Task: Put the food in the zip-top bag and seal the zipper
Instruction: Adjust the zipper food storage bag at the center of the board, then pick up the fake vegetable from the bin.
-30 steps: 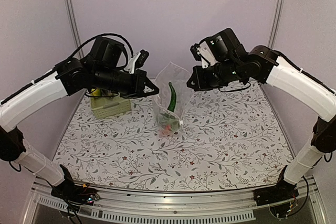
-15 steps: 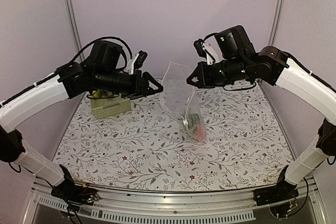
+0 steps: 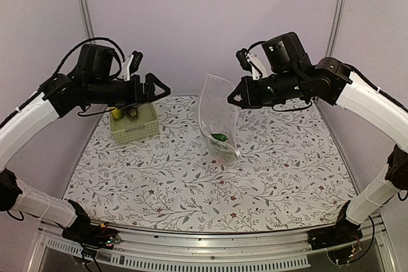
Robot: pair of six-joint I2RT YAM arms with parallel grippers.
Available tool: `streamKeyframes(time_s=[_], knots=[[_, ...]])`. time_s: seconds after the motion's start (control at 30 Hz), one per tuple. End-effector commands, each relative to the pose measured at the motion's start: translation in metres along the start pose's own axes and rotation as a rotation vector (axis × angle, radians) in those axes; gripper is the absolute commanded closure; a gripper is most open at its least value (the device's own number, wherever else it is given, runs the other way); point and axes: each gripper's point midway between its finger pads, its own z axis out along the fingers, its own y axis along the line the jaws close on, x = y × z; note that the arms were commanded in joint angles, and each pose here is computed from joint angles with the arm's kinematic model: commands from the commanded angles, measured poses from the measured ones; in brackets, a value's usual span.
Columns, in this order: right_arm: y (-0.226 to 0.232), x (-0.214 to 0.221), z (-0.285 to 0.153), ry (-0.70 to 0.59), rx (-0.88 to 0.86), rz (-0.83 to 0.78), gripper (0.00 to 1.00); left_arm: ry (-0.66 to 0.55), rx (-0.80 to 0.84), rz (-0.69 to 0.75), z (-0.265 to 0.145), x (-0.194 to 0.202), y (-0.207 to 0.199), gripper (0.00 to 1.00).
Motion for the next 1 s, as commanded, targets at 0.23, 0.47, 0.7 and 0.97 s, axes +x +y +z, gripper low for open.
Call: streamKeyframes(time_s=[0.23,0.47,0.7,0.97], knots=[[0.006,-0.003,-0.012,-0.024,-0.040,-0.020,1.00,-0.044,-0.488,-0.075,-0.004,-0.032,0.179,0.00],[0.007,-0.003,-0.014,-0.027,-0.044,-0.022,1.00,-0.084,-0.674,-0.167,0.032,-0.052,0.266,0.01],[0.008,-0.003,-0.011,-0.023,-0.051,-0.019,1.00,-0.081,-0.762,-0.225,0.077,-0.060,0.327,0.01],[0.011,0.000,-0.006,-0.007,-0.070,-0.017,1.00,-0.059,-0.837,-0.247,0.115,-0.054,0.375,0.04]])
